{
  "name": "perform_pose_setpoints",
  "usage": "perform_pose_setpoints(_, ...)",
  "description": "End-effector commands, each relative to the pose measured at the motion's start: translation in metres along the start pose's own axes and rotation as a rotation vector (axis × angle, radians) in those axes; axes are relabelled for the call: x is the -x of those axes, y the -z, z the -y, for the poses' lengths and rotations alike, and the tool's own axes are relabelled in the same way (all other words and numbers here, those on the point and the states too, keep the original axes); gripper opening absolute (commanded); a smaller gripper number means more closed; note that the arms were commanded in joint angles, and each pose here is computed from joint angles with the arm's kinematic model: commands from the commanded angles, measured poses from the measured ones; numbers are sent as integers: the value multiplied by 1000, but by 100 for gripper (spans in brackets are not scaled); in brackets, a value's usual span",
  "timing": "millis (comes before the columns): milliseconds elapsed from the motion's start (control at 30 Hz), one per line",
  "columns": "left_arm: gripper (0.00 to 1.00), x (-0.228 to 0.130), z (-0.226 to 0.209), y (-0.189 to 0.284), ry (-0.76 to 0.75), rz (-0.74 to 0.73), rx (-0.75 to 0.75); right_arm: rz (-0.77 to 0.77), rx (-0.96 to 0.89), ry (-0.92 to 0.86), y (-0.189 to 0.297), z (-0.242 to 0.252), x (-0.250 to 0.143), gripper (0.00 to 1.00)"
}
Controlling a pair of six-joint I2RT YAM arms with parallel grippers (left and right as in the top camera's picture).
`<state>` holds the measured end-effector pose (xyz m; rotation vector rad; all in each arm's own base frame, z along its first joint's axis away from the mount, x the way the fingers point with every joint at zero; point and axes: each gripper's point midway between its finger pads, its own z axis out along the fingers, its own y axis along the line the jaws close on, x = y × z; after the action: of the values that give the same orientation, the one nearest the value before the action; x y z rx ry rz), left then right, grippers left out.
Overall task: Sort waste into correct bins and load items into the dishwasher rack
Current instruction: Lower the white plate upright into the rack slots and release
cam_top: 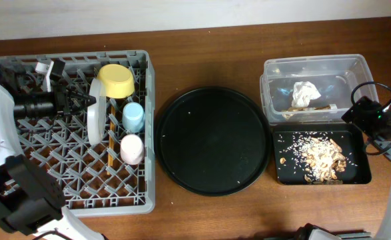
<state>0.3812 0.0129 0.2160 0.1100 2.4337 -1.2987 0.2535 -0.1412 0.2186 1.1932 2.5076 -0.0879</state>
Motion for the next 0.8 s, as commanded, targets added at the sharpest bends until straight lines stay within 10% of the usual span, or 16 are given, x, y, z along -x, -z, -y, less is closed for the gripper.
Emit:
perform_pose_setpoints(0, 4, -7, -15, -5, -2, -13, 7, 16, -9, -7, 3, 3, 4, 99)
perform_pose_setpoints(300, 15, -17, -39, -20, 78, -6, 13, 16, -9, -7, 3, 3, 4, 99)
perform_pose_setpoints(367, 43, -14, -39, -18, 88, 0, 16, 16, -9, -7, 3, 3, 4, 99)
perform_pose_setpoints(433, 93, -11, -37, -16, 96, 5, 20, 16, -9, -7, 3, 3, 4, 99)
perform_pose_setpoints(467, 99, -8, -34, -13, 91, 9, 22, 16, -9, -7, 3, 3, 4, 99)
perform_pose_setpoints(767, 99, 36, 17, 39, 30, 99, 112, 16, -9, -7, 3, 3, 4, 99)
